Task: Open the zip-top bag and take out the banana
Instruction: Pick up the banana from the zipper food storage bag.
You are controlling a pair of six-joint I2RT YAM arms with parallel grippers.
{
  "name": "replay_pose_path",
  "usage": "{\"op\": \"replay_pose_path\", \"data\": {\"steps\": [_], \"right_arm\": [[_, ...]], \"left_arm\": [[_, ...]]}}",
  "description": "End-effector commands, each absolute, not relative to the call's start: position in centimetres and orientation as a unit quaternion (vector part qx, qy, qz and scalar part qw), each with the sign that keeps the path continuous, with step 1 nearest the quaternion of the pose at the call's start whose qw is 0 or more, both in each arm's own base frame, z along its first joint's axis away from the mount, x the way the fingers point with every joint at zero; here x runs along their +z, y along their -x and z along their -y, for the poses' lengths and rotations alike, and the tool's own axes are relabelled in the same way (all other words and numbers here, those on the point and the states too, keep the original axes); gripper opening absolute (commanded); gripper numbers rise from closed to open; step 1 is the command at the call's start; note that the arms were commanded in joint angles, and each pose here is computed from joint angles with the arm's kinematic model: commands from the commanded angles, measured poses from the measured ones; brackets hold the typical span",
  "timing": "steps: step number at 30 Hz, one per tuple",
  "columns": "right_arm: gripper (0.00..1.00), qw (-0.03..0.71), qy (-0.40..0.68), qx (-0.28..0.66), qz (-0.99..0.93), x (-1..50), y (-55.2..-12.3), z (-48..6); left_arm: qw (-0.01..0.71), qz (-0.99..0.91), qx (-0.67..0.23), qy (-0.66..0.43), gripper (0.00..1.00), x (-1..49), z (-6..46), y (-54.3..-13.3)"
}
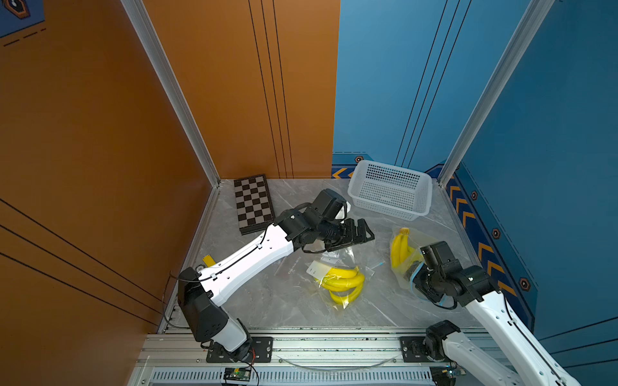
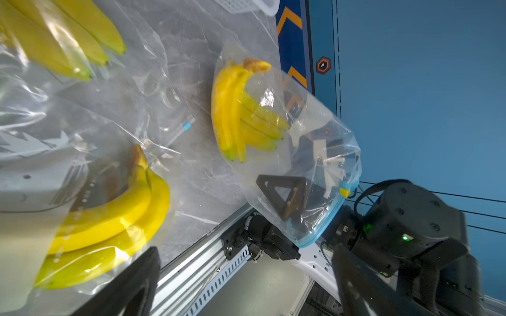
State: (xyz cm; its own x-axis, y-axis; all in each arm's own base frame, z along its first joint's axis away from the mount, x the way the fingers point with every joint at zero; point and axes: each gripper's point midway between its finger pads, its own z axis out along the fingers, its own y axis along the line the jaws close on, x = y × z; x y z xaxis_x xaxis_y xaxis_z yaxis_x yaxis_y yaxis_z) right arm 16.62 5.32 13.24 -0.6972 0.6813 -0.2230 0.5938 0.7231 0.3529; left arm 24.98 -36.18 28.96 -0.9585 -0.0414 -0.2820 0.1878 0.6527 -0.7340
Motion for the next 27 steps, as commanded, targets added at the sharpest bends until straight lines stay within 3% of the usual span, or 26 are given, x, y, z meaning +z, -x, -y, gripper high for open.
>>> {"op": "replay_pose_path", "data": {"steps": [1,6,12,19,27], "right_arm": [[0.68,0.171,-0.413,0.132,-0.885,12.0,-16.4,-4.7],[0.65,0.167,-0.399,0.124,-0.893,11.9,-16.2,-4.3],[0.63,0.156,-0.358,0.139,-0.910,12.2,-16.0,-4.8],[0.62,0.131,-0.285,0.156,-0.937,11.8,-15.7,-6.0],[0.62,0.125,-0.256,0.142,-0.948,12.2,-15.4,-5.7]], "left_arm": [[0.159,-0.902,-0.392,-0.083,0.98,27.7,37.2,-26.4],[0.182,-0.904,-0.365,-0.126,0.98,25.9,40.1,-29.4],[0.134,-0.899,-0.395,-0.129,0.98,23.3,47.0,-31.4],[0.057,-0.887,-0.441,-0.121,0.98,19.6,54.5,-30.9],[0.009,-0.895,-0.438,-0.081,0.98,16.1,55.5,-31.5]]}}
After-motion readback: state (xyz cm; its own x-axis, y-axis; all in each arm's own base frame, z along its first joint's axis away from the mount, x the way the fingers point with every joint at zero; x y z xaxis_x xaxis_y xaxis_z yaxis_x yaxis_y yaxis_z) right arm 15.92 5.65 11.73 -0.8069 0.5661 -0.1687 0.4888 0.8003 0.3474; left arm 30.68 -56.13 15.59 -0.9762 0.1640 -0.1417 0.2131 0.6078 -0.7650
